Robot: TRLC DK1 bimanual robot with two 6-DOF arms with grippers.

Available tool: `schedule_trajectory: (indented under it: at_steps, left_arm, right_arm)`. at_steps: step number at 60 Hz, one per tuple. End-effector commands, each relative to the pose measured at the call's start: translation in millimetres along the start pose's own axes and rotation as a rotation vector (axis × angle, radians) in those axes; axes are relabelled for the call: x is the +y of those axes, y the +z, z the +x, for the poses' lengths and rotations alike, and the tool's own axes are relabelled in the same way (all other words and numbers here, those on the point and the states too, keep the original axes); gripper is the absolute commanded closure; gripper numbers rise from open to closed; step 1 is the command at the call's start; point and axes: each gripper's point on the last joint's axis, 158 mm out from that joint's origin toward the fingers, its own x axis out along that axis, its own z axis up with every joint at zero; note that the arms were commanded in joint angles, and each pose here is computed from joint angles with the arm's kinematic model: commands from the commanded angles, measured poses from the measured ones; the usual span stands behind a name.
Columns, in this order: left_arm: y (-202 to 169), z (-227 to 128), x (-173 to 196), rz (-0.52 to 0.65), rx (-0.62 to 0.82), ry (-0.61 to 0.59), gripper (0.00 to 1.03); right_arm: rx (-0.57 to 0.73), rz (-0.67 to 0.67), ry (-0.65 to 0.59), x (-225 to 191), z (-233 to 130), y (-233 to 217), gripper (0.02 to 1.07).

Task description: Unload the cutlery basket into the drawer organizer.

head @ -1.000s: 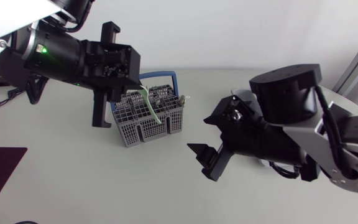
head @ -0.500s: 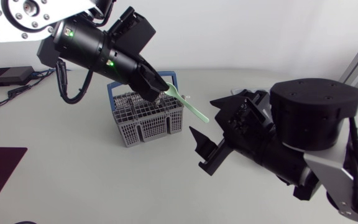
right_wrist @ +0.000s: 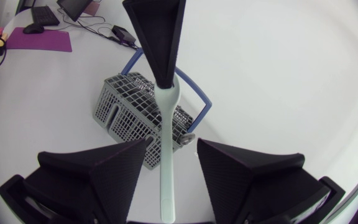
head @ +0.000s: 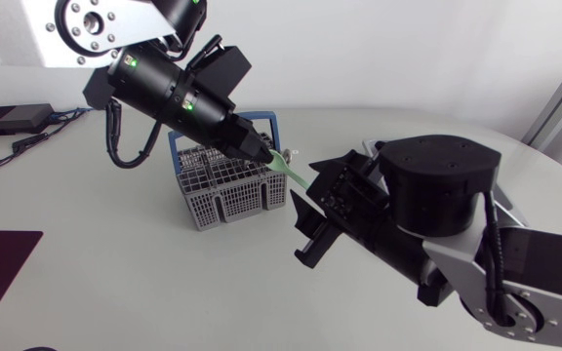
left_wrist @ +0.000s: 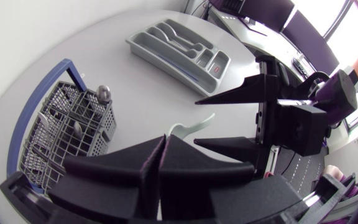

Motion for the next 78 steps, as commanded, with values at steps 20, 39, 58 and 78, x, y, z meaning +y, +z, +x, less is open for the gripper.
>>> schedule_trajectory:
  at_steps: [20, 39, 58, 78]
  left_arm:
    - [1.4, 2.9, -5.2, -0.041, 0.023, -0.045, 0.88]
    - [-9.0, 11.9, -13.3, -0.042, 0.055, -0.065, 0.88]
    - [-7.4, 11.1, -14.7, -0.055, 0.050, -0.074, 0.87]
    - [20.4, -10.4, -18.5, -0.085, -0.036, -0.119, 0.44]
  right_arm:
    - [0.011, -0.039, -0.012, 1.3, 8.1, -1.9, 0.70]
    - [-0.003, -0.046, -0.020, 1.3, 8.1, 6.7, 0.80]
    - [0.010, -0.065, 0.002, 10.6, 7.5, 2.8, 0.96]
    - [0.036, -0.079, 0.024, 17.7, -0.9, -9.1, 0.98]
